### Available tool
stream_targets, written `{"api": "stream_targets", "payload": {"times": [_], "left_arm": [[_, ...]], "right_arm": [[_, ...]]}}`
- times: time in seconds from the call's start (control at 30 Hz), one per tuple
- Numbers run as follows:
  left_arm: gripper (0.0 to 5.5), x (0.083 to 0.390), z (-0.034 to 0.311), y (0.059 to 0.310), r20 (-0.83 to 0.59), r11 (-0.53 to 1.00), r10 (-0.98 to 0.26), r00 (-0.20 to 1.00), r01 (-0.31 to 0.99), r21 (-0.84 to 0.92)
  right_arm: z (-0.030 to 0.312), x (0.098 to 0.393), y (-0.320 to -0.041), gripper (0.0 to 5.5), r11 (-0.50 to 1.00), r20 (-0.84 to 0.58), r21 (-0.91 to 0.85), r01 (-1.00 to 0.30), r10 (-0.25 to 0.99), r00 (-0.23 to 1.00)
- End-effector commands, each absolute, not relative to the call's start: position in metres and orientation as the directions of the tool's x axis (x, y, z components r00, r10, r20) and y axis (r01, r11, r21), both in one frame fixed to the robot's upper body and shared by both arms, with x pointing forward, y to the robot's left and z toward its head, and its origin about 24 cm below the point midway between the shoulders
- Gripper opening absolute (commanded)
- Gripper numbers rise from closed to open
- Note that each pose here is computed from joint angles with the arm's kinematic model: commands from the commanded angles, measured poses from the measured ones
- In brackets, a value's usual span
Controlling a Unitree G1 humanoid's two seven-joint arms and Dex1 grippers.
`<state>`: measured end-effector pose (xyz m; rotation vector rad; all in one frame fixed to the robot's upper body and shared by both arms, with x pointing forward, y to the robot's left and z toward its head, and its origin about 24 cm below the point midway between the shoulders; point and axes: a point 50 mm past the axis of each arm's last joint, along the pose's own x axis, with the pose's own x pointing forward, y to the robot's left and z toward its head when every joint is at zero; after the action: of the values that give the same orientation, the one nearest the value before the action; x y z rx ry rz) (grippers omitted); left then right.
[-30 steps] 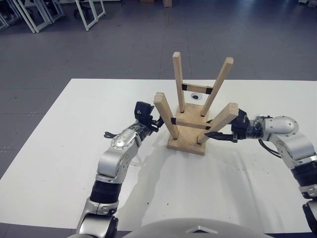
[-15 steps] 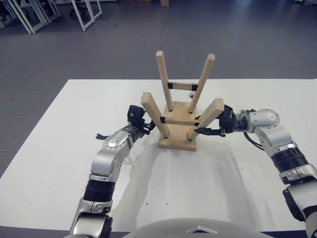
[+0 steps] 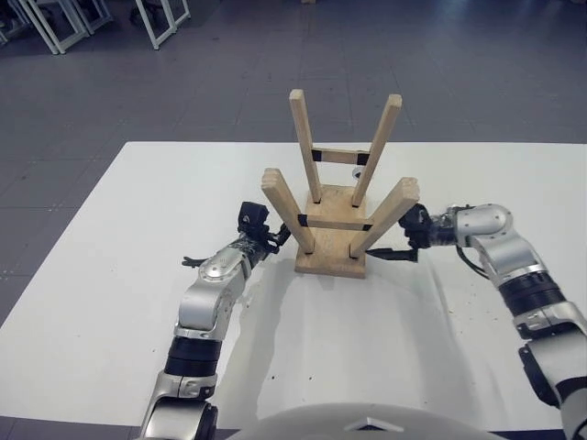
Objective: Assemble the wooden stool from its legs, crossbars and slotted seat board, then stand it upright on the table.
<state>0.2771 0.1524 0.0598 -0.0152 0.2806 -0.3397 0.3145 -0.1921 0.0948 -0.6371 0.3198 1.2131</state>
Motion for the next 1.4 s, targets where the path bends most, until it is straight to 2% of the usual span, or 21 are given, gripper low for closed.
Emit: {"api": "stream_targets", "payload": {"times": [0.03,0.1,0.13,0.2,0.27,0.33,0.4,0.47,0.63,0.7,0.73,0.8,0.87,0.93,1.0,1.07,1.13,1.3,1.4], "left_arm": [[3.23,0.274,0.057,0.154,-0.273,0.949,-0.312,0.91,0.311,-0.047],[3.23,0.273,0.057,0.155,-0.272,0.951,-0.305,0.913,0.305,-0.043],[3.23,0.273,0.057,0.155,-0.272,0.952,-0.302,0.914,0.302,-0.042],[3.23,0.272,0.057,0.157,-0.273,0.954,-0.297,0.915,0.297,-0.04],[3.23,0.271,0.055,0.158,-0.279,0.957,-0.286,0.917,0.286,-0.039],[3.23,0.269,0.053,0.159,-0.286,0.961,-0.274,0.918,0.274,-0.04],[3.23,0.266,0.051,0.159,-0.292,0.963,-0.268,0.918,0.267,-0.044],[3.23,0.266,0.051,0.158,-0.295,0.962,-0.269,0.917,0.268,-0.046],[3.23,0.269,0.052,0.156,-0.29,0.96,-0.278,0.916,0.277,-0.043],[3.23,0.269,0.052,0.156,-0.289,0.96,-0.276,0.917,0.276,-0.043],[3.23,0.269,0.052,0.156,-0.29,0.96,-0.276,0.917,0.275,-0.043],[3.23,0.268,0.051,0.156,-0.292,0.961,-0.274,0.916,0.274,-0.044],[3.23,0.266,0.051,0.156,-0.294,0.961,-0.274,0.916,0.273,-0.044],[3.23,0.266,0.051,0.156,-0.294,0.96,-0.276,0.915,0.275,-0.044],[3.23,0.267,0.052,0.156,-0.295,0.96,-0.277,0.914,0.277,-0.043],[3.23,0.269,0.053,0.154,-0.293,0.959,-0.281,0.914,0.281,-0.043],[3.23,0.268,0.053,0.154,-0.292,0.96,-0.278,0.915,0.277,-0.045],[3.23,0.268,0.05,0.151,-0.292,0.962,-0.272,0.917,0.269,-0.054],[3.23,0.265,0.047,0.151,-0.299,0.964,-0.264,0.917,0.259,-0.059]], "right_arm": [[0.1,0.309,-0.25,4.33,0.379,-0.671,-0.426,-0.822,0.477,0.568],[0.121,0.306,-0.253,4.33,0.51,-0.596,-0.464,-0.724,0.425,0.682],[0.137,0.307,-0.248,4.09,0.604,-0.503,-0.464,-0.648,0.423,0.754],[0.174,0.302,-0.226,3.7,0.768,-0.288,-0.363,-0.527,0.446,0.848],[0.214,0.292,-0.196,3.25,0.878,-0.053,-0.157,-0.453,0.45,0.891],[0.238,0.28,-0.175,2.82,0.903,0.07,0.006,-0.43,0.429,0.901],[0.249,0.27,-0.15,2.82,0.883,0.119,0.135,-0.449,0.436,0.892],[0.252,0.264,-0.129,2.82,0.852,0.115,0.2,-0.483,0.469,0.876],[0.241,0.255,-0.105,2.82,0.805,0.012,0.285,-0.521,0.54,0.842],[0.27,0.257,-0.112,2.82,0.821,0.188,0.261,-0.508,0.473,0.861],[0.297,0.255,-0.12,2.82,0.832,0.347,0.254,-0.494,0.399,0.849],[0.334,0.246,-0.128,2.82,0.844,0.542,0.212,-0.493,0.318,0.778],[0.326,0.246,-0.124,2.82,0.844,0.502,0.211,-0.494,0.34,0.795],[0.271,0.253,-0.115,2.82,0.842,0.269,0.278,-0.463,0.395,0.879],[0.194,0.247,-0.111,2.82,0.862,-0.032,0.331,-0.384,0.417,0.908],[0.157,0.237,-0.111,2.82,0.872,-0.159,0.362,-0.331,0.407,0.899],[0.167,0.242,-0.107,2.82,0.87,-0.099,0.358,-0.339,0.396,0.913],[0.221,0.256,-0.102,2.82,0.836,0.137,0.363,-0.411,0.388,0.911],[0.256,0.261,-0.109,2.82,0.825,0.275,0.361,-0.434,0.351,0.895]]}}
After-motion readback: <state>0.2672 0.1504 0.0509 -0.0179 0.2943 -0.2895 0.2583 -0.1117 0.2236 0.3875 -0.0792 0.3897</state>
